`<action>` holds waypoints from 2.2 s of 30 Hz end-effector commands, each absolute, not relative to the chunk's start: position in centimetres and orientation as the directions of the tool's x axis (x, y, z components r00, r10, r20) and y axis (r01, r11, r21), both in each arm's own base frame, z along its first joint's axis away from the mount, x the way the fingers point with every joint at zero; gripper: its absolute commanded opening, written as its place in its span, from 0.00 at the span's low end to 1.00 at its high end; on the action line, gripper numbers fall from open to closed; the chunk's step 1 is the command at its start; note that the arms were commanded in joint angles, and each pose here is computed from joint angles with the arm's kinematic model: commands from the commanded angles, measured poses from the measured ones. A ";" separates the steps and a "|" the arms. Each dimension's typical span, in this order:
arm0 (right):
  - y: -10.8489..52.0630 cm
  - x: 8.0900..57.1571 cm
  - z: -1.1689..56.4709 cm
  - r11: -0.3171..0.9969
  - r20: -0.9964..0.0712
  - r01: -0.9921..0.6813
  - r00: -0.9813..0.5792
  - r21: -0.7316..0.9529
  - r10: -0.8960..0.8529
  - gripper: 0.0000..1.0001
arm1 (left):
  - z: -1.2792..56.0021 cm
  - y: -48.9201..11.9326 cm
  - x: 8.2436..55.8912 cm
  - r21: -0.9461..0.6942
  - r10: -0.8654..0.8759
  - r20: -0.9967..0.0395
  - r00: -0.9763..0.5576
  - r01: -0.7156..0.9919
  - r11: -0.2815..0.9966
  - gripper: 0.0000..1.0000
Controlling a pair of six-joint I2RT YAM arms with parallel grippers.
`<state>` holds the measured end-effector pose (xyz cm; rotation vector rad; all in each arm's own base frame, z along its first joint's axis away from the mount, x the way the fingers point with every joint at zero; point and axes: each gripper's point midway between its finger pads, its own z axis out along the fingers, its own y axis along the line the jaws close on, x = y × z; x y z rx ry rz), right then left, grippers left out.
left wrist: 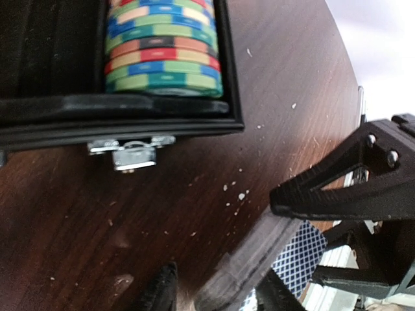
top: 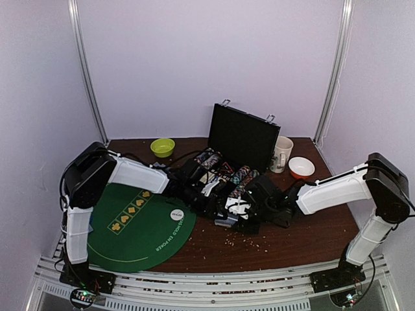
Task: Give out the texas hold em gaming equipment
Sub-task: Pick up the poker card from the face-down deck piles, then distribute the poker card in the small blind area.
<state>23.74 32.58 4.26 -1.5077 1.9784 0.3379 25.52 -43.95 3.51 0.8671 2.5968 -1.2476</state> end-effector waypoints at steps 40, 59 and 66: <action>32.0 24.4 3.3 0.335 -0.559 -0.922 -0.177 -0.192 -0.810 0.52 | 10.8 -34.2 24.8 -0.586 0.449 -0.329 -0.831 0.552 0.593 0.00; 32.5 24.8 4.5 0.289 -0.556 -0.929 -0.117 -0.233 -0.823 0.53 | 12.8 -0.1 20.6 -0.259 -0.344 0.067 -0.937 -0.349 0.901 0.00; 32.7 24.6 5.4 0.288 -0.595 -0.927 -0.093 -0.240 -0.798 0.53 | 12.5 4.6 21.1 -0.101 -0.389 0.043 -0.920 -0.391 0.915 0.00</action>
